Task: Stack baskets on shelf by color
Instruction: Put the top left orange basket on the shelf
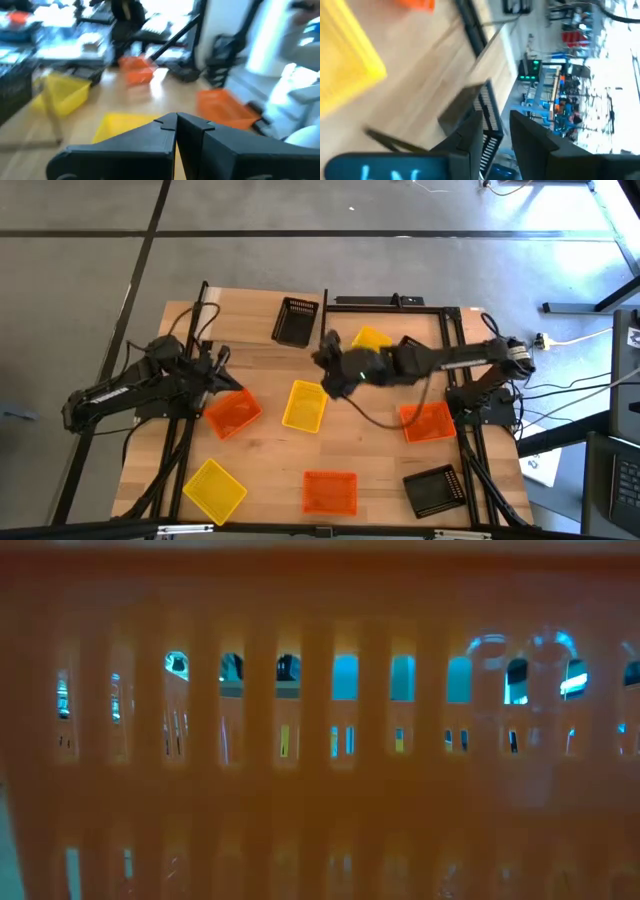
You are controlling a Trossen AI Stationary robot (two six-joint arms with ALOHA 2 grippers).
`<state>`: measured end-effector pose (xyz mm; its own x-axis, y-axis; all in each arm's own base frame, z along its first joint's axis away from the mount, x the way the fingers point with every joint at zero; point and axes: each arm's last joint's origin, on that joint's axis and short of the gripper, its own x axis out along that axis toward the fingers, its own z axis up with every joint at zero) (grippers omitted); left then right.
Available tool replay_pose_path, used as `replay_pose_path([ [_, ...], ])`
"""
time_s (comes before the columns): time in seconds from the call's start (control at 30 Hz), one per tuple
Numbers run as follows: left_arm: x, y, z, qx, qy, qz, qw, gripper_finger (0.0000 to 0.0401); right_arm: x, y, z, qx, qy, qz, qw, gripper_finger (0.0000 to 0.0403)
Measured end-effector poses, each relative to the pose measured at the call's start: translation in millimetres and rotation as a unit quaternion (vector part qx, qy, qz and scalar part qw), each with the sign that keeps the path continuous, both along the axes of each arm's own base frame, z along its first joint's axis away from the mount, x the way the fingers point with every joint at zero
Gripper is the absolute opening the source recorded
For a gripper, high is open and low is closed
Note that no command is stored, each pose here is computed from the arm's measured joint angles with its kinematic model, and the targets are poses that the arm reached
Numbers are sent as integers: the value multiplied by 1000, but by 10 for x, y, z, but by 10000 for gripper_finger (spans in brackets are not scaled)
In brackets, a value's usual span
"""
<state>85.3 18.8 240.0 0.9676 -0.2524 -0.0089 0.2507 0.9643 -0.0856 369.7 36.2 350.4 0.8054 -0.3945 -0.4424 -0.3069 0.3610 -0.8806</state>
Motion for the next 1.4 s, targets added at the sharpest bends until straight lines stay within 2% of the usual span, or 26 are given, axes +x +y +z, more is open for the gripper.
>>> replay_pose_path([
  [0.1, -33, -19, 75, 1, -35, -9, 999, 0, -137, 374, 88, 30, -34, -3, 999, 100],
  [0.3, -123, -59, 172, 2, -65, -9, 998, 0, -451, 1005, 219, 98, -93, 10, 991, 100],
  [0.47, -232, -107, 425, 12, -96, -6, 995, 0, -692, 1371, 275, 177, -131, 11, 975, 100],
  [0.57, -338, -144, 634, 22, -111, 17, 993, 0, -801, 1524, 267, 208, -144, 1, 967, 100],
  [0.7, -437, -171, 813, 29, -78, 54, 995, 0, -921, 1668, 242, 248, -145, -4, 958, 100],
  [0.83, -447, -152, 935, 21, -5, 97, 995, 0, -1057, 1784, 203, 270, -148, -22, 951, 100],
  [1.03, -242, -38, 1015, -6, 81, 130, 988, 0, -1252, 1906, 114, 331, -133, -55, 932, 100],
  [1.17, -68, 51, 967, -35, 128, 147, 980, 0, -1343, 1973, 76, 380, -115, -64, 916, 100],
  [1.3, 13, 84, 944, -49, 146, 141, 978, 0, -1374, 2026, 57, 425, -67, -45, 901, 100],
  [1.4, 29, 88, 940, -65, 150, 138, 977, 0, -1377, 2026, 48, 442, -67, -58, 892, 99],
])
